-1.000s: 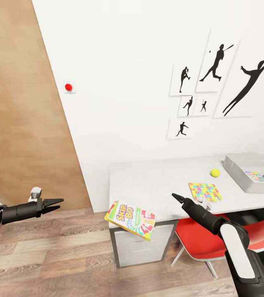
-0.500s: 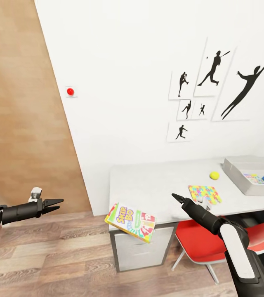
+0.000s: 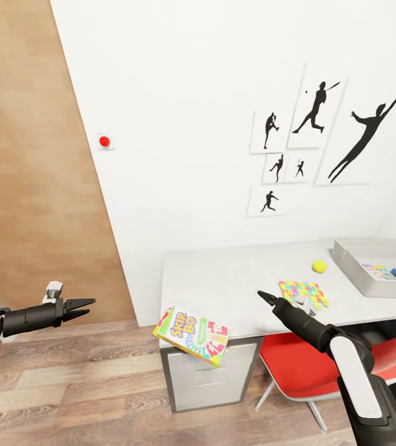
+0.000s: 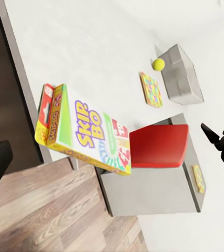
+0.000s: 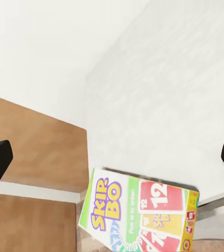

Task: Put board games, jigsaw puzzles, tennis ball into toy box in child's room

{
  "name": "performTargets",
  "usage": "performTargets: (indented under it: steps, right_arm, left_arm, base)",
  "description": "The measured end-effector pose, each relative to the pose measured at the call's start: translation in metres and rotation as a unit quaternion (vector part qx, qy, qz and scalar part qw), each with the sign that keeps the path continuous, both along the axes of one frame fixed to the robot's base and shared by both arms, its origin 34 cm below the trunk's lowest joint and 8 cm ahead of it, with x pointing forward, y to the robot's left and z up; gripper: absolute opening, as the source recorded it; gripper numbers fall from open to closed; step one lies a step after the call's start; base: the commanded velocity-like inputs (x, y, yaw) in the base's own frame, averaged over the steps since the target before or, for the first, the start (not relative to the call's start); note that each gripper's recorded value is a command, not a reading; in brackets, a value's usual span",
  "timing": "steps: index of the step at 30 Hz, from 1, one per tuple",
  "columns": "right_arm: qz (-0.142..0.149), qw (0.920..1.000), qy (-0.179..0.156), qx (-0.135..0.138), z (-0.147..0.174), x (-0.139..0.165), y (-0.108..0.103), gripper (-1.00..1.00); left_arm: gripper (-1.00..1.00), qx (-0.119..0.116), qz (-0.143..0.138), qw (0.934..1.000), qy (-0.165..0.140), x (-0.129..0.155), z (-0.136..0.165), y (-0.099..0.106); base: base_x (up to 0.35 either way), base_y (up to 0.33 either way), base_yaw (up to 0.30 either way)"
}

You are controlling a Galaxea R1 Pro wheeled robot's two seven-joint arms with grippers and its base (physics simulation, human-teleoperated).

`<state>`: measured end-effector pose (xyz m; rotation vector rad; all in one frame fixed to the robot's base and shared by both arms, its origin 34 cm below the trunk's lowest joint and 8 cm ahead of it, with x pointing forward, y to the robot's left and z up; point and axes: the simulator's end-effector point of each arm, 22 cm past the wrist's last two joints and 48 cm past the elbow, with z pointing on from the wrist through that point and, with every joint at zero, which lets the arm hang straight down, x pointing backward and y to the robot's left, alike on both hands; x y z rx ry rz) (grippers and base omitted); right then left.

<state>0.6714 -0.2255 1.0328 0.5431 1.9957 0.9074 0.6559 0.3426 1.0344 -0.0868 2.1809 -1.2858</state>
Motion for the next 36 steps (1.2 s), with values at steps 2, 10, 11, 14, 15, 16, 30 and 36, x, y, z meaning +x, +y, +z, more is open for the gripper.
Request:
performTargets:
  steps: [2, 10, 11, 14, 15, 16, 30, 36]
  right_arm:
    - [0.0, 1.0, 0.001, 0.0, 0.0, 0.0, 0.0, 1.0]
    - [-0.002, 1.0, 0.0, 0.001, 0.0, 0.0, -0.002, 1.0]
    - [-0.004, 1.0, 0.0, 0.001, 0.001, 0.0, -0.004, 1.0]
    - [-0.005, 1.0, 0.0, 0.001, 0.001, 0.0, -0.004, 1.0]
    - [-0.005, 1.0, 0.0, 0.001, 0.001, 0.0, -0.004, 1.0]
    - [-0.005, 1.0, 0.0, 0.001, 0.001, 0.0, -0.005, 1.0]
    - [0.087, 0.992, -0.074, 0.052, 0.053, -0.012, 0.02, 1.0]
    - [0.149, 0.978, -0.109, 0.097, 0.082, -0.033, 0.033, 1.0]
  left_arm:
    - [1.0, 0.0, 0.0, 1.0, 0.0, 0.0, 0.0, 0.0]
    - [1.0, 0.0, 0.0, 1.0, 0.0, 0.0, 0.0, 0.0]
    - [1.0, 0.0, 0.0, 1.0, 0.0, 0.0, 0.0, 0.0]
    - [1.0, 0.0, 0.0, 1.0, 0.0, 0.0, 0.0, 0.0]
    - [1.0, 0.0, 0.0, 1.0, 0.0, 0.0, 0.0, 0.0]
    - [1.0, 0.0, 0.0, 1.0, 0.0, 0.0, 0.0, 0.0]
    - [1.0, -0.001, -0.001, 1.0, 0.002, 0.001, -0.003, -0.006]
    - [1.0, 0.042, 0.022, 0.9985, 0.029, 0.01, -0.033, -0.013]
  base:
    - [0.0, -0.053, 0.001]
    - [0.0, -0.01, 0.0]
    - [0.0, 0.0, 0.0]
    - [0.0, 0.0, 0.0]
    - [0.0, 0.0, 0.0]
    - [0.0, 0.0, 0.0]
    - [0.0, 0.0, 0.0]
    - [0.0, -0.013, 0.0]
